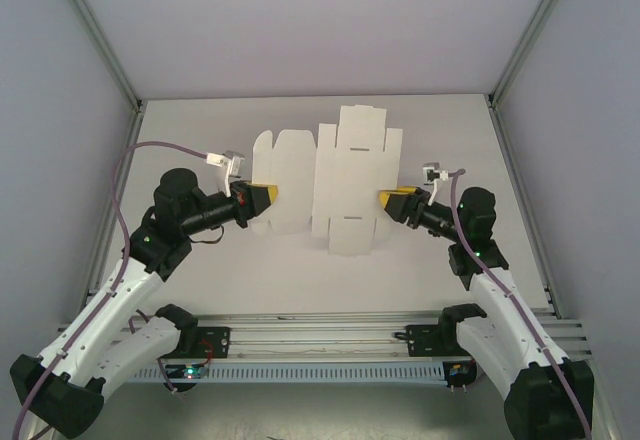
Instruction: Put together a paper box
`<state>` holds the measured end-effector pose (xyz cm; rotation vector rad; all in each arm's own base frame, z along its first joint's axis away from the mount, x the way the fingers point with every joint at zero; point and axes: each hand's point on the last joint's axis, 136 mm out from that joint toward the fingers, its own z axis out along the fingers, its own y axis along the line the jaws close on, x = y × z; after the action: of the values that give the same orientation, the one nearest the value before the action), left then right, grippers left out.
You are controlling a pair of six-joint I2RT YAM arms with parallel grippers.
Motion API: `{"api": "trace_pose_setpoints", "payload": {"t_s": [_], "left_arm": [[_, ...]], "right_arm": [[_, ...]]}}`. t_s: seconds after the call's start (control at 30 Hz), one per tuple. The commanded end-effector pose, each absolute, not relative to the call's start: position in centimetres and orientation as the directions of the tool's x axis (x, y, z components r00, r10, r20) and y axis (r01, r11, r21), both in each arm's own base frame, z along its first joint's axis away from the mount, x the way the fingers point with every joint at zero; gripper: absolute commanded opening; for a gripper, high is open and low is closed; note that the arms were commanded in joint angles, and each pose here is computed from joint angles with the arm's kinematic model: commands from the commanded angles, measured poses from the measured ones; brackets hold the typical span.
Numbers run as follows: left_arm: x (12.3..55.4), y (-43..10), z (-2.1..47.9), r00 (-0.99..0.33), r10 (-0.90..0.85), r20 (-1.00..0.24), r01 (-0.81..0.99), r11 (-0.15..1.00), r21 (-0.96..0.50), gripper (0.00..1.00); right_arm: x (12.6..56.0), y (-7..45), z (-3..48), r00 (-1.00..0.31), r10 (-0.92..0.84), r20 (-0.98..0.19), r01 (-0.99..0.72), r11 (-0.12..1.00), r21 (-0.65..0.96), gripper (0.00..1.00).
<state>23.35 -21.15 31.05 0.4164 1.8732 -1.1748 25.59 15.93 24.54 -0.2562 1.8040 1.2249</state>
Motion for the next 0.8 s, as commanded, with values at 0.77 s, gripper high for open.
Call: {"api": "trace_pose_setpoints", "payload": {"t_s": [0.77], "left_arm": [[24.7, -19.1, 30.8, -0.527, -0.289, -0.799, 0.560, 0.590, -0.582, 0.00]], "right_arm": [[23.8, 17.0, 28.4, -0.559, 0.204, -0.804, -0.685, 0.432, 0.586, 0.34]]}}
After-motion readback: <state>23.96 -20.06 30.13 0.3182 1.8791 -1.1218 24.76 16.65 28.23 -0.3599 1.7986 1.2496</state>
